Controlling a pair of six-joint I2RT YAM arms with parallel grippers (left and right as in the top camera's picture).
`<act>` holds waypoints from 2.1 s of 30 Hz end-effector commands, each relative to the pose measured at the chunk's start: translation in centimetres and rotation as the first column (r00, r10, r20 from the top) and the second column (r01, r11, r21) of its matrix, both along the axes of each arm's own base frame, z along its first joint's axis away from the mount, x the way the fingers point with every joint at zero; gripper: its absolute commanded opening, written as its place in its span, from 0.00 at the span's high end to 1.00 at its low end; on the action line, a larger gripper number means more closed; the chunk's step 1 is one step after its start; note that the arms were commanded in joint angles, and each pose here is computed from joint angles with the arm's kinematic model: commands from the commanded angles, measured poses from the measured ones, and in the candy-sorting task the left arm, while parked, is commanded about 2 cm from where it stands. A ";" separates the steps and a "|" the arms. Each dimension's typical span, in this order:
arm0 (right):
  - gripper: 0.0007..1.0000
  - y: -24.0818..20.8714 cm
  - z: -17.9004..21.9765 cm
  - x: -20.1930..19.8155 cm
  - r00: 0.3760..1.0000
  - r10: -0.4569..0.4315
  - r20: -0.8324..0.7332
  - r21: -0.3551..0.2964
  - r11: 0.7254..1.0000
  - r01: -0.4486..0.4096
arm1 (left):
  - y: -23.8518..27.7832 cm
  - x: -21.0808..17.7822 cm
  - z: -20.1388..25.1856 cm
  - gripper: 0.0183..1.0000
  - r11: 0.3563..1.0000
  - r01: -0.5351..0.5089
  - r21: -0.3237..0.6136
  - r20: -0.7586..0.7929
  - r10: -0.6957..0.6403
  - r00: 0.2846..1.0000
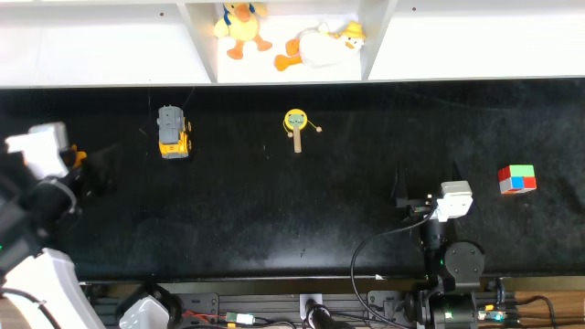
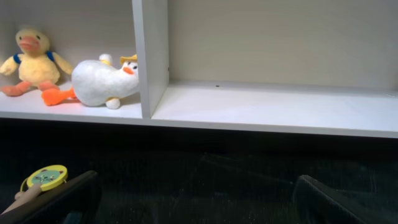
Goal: Store Toys
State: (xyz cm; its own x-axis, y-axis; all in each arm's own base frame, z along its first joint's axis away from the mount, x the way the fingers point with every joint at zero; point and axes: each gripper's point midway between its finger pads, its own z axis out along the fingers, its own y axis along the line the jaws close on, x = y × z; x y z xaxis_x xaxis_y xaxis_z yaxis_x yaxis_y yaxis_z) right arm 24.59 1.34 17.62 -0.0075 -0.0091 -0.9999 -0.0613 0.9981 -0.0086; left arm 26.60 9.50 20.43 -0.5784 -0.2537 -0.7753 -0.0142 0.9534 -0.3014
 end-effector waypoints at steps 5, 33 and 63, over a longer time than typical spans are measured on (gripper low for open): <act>0.00 0.2 -0.5 0.0 1.000 0.010 -0.005 -0.004 1.000 -0.010 | 2.7 -4.1 1.1 0.00 0.985 0.022 0.171 -0.002 -0.022 1.000; 0.00 0.2 -0.5 0.0 1.000 0.010 -0.005 -0.004 1.000 -0.010 | 13.7 -1.2 -5.9 0.00 0.947 -0.032 0.321 -0.151 0.084 0.985; 0.01 0.2 -0.5 0.0 1.000 0.010 -0.005 -0.004 1.000 -0.010 | 13.8 3.5 -6.5 0.88 0.972 -0.081 0.220 -0.063 0.097 0.993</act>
